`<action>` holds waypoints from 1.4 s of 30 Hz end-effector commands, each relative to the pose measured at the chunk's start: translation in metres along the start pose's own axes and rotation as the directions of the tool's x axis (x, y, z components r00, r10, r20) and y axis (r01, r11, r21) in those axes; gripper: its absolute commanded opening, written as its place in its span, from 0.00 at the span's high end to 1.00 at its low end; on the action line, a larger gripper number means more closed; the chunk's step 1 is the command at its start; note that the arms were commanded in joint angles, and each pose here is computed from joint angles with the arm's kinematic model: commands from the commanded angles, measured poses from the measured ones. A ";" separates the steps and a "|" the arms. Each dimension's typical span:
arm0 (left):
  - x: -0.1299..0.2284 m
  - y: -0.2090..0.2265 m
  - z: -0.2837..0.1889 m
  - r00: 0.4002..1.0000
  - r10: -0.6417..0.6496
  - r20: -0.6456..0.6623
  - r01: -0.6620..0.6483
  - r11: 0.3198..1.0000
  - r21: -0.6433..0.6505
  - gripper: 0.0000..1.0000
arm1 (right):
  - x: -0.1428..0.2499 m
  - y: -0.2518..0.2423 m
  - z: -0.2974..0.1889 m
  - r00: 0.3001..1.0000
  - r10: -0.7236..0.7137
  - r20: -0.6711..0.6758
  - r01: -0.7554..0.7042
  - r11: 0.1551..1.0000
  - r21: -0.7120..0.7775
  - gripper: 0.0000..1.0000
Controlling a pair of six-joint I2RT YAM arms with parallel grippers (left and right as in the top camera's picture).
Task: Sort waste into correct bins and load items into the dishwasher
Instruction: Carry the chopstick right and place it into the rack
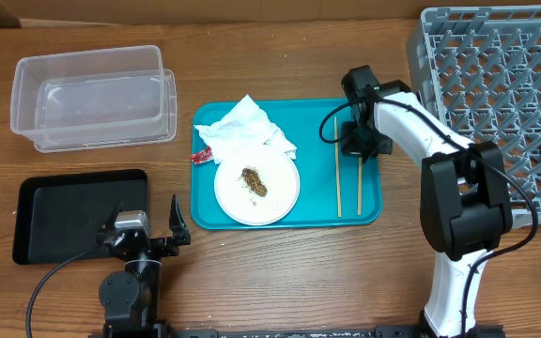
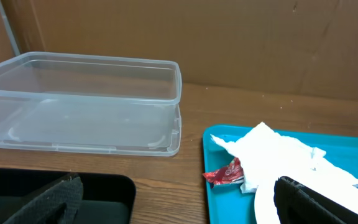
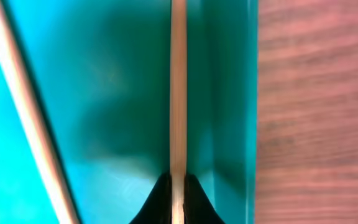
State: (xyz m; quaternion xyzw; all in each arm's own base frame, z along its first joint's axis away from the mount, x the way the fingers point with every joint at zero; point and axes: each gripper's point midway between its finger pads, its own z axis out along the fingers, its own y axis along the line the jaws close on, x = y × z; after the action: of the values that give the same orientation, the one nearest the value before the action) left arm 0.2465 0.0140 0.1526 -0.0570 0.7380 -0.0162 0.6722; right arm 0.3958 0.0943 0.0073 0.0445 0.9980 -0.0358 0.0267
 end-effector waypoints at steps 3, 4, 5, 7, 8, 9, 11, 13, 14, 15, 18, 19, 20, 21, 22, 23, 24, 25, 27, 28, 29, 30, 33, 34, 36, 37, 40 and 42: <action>0.002 -0.002 0.000 1.000 0.016 -0.005 -0.016 1.000 0.009 0.00 | -0.036 -0.007 -0.048 0.998 0.015 0.061 -0.014 1.000 -0.009 0.96; 0.002 -0.002 0.000 1.000 0.016 -0.005 -0.016 1.000 0.009 0.00 | -0.049 -0.011 -0.068 0.995 0.004 0.098 -0.003 1.000 -0.013 0.96; 0.002 -0.002 0.000 1.000 0.016 -0.005 -0.016 1.000 0.009 0.00 | -0.058 -0.016 -0.081 0.992 0.001 0.124 0.000 1.000 -0.010 0.96; 0.002 -0.002 0.000 1.000 0.016 -0.005 -0.016 1.000 0.009 0.00 | -0.083 -0.036 -0.127 0.976 0.012 0.217 -0.014 1.000 0.007 0.96; 0.002 -0.002 0.000 1.000 0.016 -0.005 -0.016 1.000 0.009 0.00 | -0.095 -0.047 -0.155 0.962 0.008 0.273 -0.011 1.000 0.008 0.96; 0.002 -0.002 0.000 1.000 0.016 -0.005 -0.016 1.000 0.009 0.00 | -0.102 -0.054 -0.171 0.952 -0.001 0.307 -0.002 1.000 0.008 0.96; 0.002 -0.002 0.000 1.000 0.016 -0.005 -0.016 1.000 0.009 0.00 | -0.115 -0.075 -0.210 0.920 -0.024 0.391 0.019 1.000 0.017 0.96; 0.002 -0.002 0.000 1.000 0.016 -0.005 -0.016 1.000 0.009 0.00 | -0.125 -0.098 -0.239 0.887 -0.016 0.462 0.005 1.000 0.024 0.96; 0.002 -0.002 0.000 1.000 0.016 -0.005 -0.016 1.000 0.009 0.00 | -0.129 -0.109 -0.249 0.873 0.002 0.488 -0.015 1.000 0.023 0.96; 0.002 -0.002 0.000 1.000 0.016 -0.005 -0.016 1.000 0.009 0.00 | -0.135 -0.124 -0.258 0.854 0.031 0.519 -0.047 0.999 0.016 0.96; 0.002 -0.002 0.000 1.000 0.016 -0.005 -0.016 1.000 0.009 0.00 | -0.144 -0.147 -0.261 0.836 0.015 0.549 -0.030 0.999 0.018 0.96; 0.002 -0.002 0.000 1.000 0.016 -0.005 -0.016 1.000 0.008 0.00 | -0.147 -0.151 -0.258 0.836 -0.006 0.548 -0.005 1.000 0.020 0.96; 0.002 -0.002 0.000 1.000 0.016 -0.005 -0.016 1.000 0.008 0.00 | -0.149 -0.155 -0.254 0.836 -0.032 0.547 0.025 0.999 0.020 0.96; 0.002 -0.002 0.000 1.000 0.016 -0.005 -0.016 1.000 0.009 0.00 | -0.153 -0.160 -0.250 0.834 -0.052 0.550 0.048 0.999 0.022 0.96; 0.002 -0.002 0.000 1.000 0.016 -0.005 -0.016 1.000 0.009 0.00 | -0.156 -0.165 -0.247 0.830 -0.059 0.554 0.056 0.998 0.022 0.96; 0.002 -0.002 0.000 1.000 0.016 -0.005 -0.016 1.000 0.009 0.00 | -0.161 -0.171 -0.243 0.826 -0.049 0.561 0.048 0.999 0.017 0.96; 0.002 -0.002 0.000 1.000 0.016 -0.005 -0.016 1.000 0.009 0.00 | -0.164 -0.177 -0.240 0.824 -0.037 0.565 0.038 0.999 0.010 0.96; 0.002 -0.002 0.000 1.000 0.016 -0.005 -0.016 1.000 0.009 0.00 | -0.167 -0.182 -0.236 0.823 -0.030 0.567 0.030 1.000 0.008 0.96; 0.002 -0.002 0.000 1.000 0.016 -0.005 -0.016 1.000 0.009 0.00 | -0.170 -0.190 -0.226 0.827 -0.016 0.562 0.017 1.000 0.004 0.96; 0.002 -0.002 0.000 1.000 0.016 -0.005 -0.016 1.000 0.009 0.00 | -0.173 -0.192 -0.218 0.831 -0.012 0.557 0.013 1.000 0.002 0.96; 0.002 -0.002 0.000 1.000 0.016 -0.005 -0.016 1.000 0.009 0.00 | -0.175 -0.193 -0.211 0.836 -0.010 0.549 0.012 1.000 -0.001 0.96; 0.002 -0.002 0.000 1.000 0.016 -0.005 -0.016 1.000 0.009 0.00 | -0.177 -0.193 -0.203 0.842 -0.009 0.540 0.012 1.000 -0.003 0.96; 0.002 -0.002 0.000 1.000 0.016 -0.005 -0.016 1.000 0.009 0.00 | -0.181 -0.189 -0.169 0.869 -0.009 0.494 0.023 0.999 -0.022 0.96; 0.002 -0.002 0.000 1.000 0.016 -0.005 -0.016 1.000 0.009 0.00 | -0.182 -0.187 -0.161 0.876 -0.009 0.483 0.028 0.999 -0.031 0.96; 0.002 -0.002 0.000 1.000 0.016 -0.005 -0.016 1.000 0.009 0.00 | -0.182 -0.184 -0.147 0.889 -0.012 0.458 0.032 0.999 -0.035 0.96; 0.002 -0.002 0.000 1.000 0.016 -0.005 -0.016 1.000 0.009 0.00 | -0.182 -0.182 -0.139 0.896 -0.015 0.444 0.035 0.999 -0.035 0.96; 0.002 -0.002 0.000 1.000 0.016 -0.005 -0.016 1.000 0.009 0.00 | -0.181 -0.180 -0.131 0.905 -0.021 0.424 0.036 0.999 -0.026 0.96; 0.002 -0.002 0.000 1.000 0.016 -0.005 -0.016 1.000 0.009 0.00 | -0.181 -0.178 -0.129 0.907 -0.024 0.420 0.039 0.999 -0.028 0.89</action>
State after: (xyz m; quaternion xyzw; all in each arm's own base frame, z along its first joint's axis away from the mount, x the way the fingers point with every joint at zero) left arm 0.2465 0.0139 0.1526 -0.0569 0.7380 -0.0164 0.6722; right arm 0.5505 -0.0946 0.1511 0.0268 0.9722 -0.0274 0.2312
